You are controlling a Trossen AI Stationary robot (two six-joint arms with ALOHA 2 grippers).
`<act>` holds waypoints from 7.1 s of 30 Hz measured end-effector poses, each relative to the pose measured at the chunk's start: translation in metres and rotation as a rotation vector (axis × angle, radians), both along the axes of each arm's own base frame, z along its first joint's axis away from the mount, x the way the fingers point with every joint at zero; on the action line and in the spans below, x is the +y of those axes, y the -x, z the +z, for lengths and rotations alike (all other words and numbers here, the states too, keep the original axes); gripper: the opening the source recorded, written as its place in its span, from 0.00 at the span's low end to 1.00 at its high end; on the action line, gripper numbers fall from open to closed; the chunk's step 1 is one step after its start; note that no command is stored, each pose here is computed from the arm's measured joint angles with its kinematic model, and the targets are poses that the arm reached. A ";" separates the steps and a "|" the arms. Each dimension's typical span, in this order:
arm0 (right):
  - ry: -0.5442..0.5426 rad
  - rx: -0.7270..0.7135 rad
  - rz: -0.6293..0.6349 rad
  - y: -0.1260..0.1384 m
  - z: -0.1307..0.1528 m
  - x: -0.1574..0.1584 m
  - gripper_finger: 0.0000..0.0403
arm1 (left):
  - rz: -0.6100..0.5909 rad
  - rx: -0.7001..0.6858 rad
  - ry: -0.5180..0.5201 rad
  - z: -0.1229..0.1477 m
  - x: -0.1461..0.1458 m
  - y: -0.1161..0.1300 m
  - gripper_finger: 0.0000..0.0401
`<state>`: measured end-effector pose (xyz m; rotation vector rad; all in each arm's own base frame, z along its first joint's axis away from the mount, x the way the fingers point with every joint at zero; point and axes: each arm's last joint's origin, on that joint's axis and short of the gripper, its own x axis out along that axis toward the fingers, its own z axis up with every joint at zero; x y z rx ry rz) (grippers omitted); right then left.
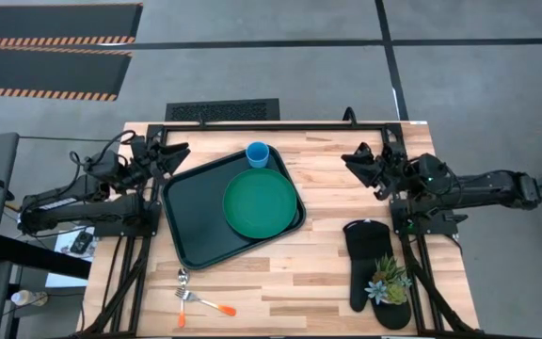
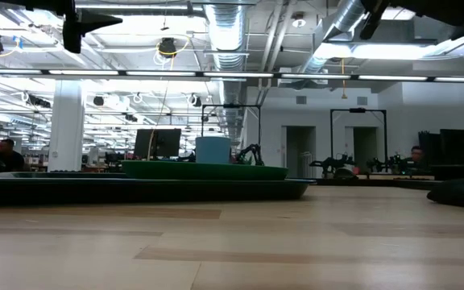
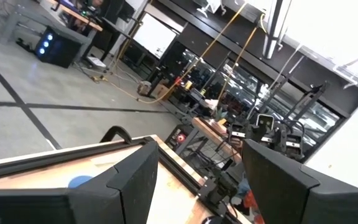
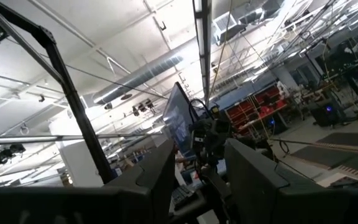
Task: Pick and place plate/cup/fork/spoon on tray
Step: Put the orange fork on the black tray to the left of the green plate
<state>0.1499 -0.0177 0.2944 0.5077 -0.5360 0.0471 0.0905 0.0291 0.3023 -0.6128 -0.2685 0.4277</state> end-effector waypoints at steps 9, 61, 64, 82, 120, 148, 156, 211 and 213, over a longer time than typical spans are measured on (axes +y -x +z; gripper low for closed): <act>0.070 -0.123 -0.088 0.008 0.011 0.000 0.41 | 0.029 -0.007 0.003 0.000 0.001 0.000 0.55; -0.073 0.039 0.068 -0.075 0.040 0.001 0.52 | -0.100 0.030 -0.032 0.008 -0.001 -0.009 0.61; -0.049 0.021 0.086 -0.079 0.050 0.005 0.52 | -0.101 -0.011 -0.036 0.012 -0.001 -0.009 0.61; 0.044 0.003 0.199 -0.110 0.072 0.046 0.51 | -0.306 -0.085 0.032 0.016 -0.006 -0.010 0.61; 0.154 0.072 0.287 -0.057 0.096 0.057 0.51 | -0.647 -0.413 -0.117 0.125 -0.046 -0.007 0.61; 0.094 0.076 -0.017 -0.052 0.100 0.011 0.51 | 0.061 0.092 -0.435 0.212 -0.001 0.156 0.61; 0.052 0.153 -0.127 -0.044 0.098 0.001 0.51 | 0.544 0.329 -0.279 0.201 0.015 0.204 0.61; 0.007 0.536 -0.207 0.027 0.075 -0.008 0.51 | -0.766 0.968 0.615 -0.081 -0.145 -0.075 0.61; 0.007 0.541 -0.207 0.027 0.075 -0.008 0.51 | -0.789 0.983 0.614 -0.084 -0.153 -0.074 0.61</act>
